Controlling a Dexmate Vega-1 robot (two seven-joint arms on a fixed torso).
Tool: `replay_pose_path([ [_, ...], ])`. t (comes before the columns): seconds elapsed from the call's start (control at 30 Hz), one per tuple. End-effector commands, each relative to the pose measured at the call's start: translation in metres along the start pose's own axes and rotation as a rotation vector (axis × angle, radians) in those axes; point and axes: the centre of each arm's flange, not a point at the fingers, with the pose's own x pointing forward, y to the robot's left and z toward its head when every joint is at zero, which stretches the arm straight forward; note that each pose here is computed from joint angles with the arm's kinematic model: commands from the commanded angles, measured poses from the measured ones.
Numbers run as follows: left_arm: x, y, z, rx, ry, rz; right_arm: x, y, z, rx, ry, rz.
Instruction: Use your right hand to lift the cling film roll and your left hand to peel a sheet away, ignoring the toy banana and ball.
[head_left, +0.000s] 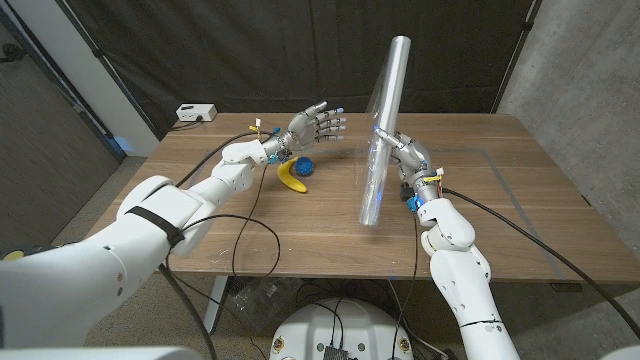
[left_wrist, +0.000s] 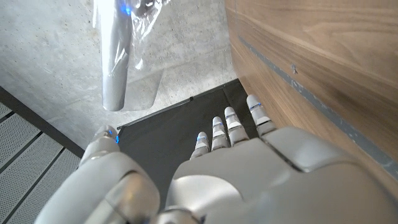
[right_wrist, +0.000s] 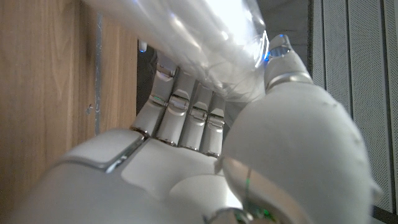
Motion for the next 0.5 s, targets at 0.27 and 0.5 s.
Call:
replay_pose_path([
  [0.27, 0.017, -0.008, 0.009, -0.017, 0.121, -0.159, 0.012, -0.006, 0.003, 0.044, -0.060, -0.003],
  [0.5, 0.022, -0.010, 0.014, 0.032, 0.182, -0.206, 0.013, -0.007, 0.003, 0.045, -0.076, 0.001],
])
